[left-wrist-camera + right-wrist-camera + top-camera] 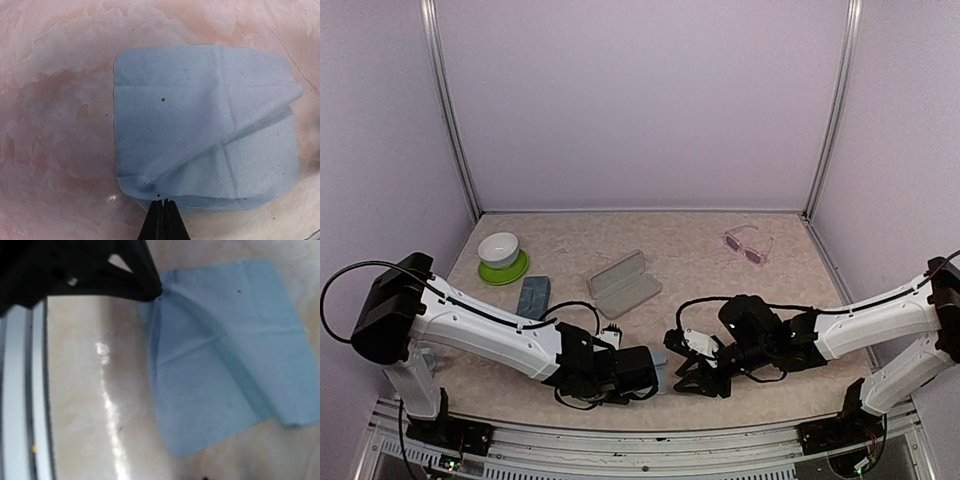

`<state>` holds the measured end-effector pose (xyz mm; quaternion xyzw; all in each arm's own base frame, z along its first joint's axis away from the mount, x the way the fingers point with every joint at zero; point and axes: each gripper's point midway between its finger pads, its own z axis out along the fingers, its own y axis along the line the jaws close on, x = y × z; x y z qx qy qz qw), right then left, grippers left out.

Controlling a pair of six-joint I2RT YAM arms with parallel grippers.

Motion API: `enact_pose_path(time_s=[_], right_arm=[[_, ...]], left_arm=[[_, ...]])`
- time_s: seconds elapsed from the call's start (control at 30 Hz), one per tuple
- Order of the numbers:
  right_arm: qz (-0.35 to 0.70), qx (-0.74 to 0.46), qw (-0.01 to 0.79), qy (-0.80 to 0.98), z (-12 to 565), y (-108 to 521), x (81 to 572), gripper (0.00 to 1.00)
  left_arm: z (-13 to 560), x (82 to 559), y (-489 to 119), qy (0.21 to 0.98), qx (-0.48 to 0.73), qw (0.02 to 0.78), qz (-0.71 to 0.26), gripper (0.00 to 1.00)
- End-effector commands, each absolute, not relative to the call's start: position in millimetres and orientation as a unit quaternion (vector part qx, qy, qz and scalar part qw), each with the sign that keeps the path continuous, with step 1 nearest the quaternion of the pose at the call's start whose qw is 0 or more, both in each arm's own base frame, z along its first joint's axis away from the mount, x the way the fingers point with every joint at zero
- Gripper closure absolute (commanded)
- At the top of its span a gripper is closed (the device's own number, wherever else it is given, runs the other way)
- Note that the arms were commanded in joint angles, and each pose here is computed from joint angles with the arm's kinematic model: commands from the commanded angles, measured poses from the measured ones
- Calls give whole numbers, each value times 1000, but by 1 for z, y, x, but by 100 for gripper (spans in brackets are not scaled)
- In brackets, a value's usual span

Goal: Organize the sunglasses
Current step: Pick up the glasses cleaning cloth from the center of the board.

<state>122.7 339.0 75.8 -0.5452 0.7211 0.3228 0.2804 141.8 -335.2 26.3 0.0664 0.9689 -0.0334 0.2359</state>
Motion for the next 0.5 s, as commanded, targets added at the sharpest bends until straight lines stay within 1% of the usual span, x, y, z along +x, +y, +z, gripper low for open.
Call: enact_pose_path(time_s=[0.0,0.23,0.47], right_arm=[[324,-586,295,682,78,362,126,65],[321,-598,277,680,61,369,123,66],[314,-604,283,675,50,372,117,67]], left_arm=[[35,139,-342,965,84,242,-59,100],[33,139,-344,964,102,240,-57,100],[28,136,-341,965,107,234,-52,100]])
